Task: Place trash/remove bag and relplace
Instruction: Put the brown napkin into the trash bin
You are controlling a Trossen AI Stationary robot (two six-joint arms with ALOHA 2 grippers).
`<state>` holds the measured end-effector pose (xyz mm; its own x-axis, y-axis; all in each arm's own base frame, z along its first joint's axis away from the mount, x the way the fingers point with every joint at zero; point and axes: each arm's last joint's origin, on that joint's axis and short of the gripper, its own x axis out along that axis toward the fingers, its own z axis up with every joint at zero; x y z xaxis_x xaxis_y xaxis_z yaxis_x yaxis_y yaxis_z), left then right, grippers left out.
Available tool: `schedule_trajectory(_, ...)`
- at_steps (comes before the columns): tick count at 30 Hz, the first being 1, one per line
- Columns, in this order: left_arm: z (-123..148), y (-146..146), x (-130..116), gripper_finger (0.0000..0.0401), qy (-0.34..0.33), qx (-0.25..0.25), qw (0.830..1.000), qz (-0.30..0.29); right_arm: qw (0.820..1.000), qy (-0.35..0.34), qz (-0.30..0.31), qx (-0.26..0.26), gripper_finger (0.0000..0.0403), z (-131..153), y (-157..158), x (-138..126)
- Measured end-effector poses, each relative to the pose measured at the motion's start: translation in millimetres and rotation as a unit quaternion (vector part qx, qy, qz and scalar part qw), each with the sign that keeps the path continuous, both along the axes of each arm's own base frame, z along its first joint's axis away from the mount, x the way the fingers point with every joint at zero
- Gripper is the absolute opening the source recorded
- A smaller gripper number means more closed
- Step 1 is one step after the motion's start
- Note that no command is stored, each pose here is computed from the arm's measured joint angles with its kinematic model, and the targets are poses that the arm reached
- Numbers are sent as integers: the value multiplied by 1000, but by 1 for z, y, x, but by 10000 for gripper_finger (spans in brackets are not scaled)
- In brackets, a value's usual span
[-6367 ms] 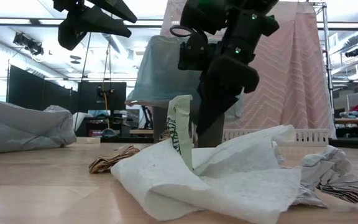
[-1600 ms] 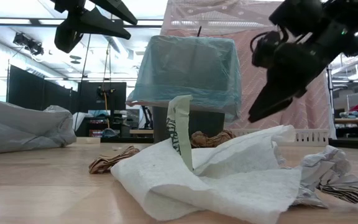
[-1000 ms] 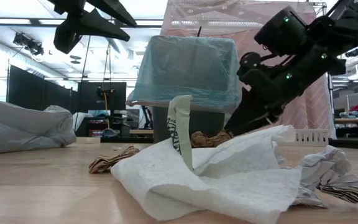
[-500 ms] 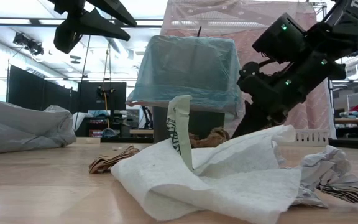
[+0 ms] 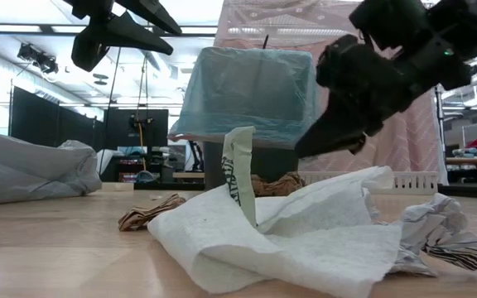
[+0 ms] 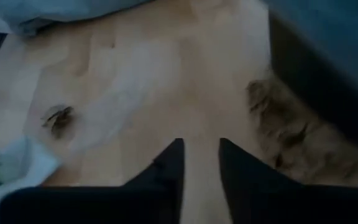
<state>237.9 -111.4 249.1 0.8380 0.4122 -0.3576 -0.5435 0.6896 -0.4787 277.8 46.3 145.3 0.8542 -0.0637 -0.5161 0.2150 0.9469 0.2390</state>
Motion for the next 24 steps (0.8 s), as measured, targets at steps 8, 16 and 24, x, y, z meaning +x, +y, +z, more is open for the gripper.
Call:
schedule_trajectory(8, 0, 0, 0, 131, 0, 0, 1000, 0, 997, -2, -50, -67, 241, 7, -25, 8)
schedule_trajectory(16, 0, 0, 0, 131, 0, 0, 1000, 0, 996, 44, -55, -63, 299, 0, -38, 5)
schedule_trajectory(24, 0, 0, 0, 131, 0, 1, 1000, -1, 995, 45, -46, -72, 294, 0, -38, 5)
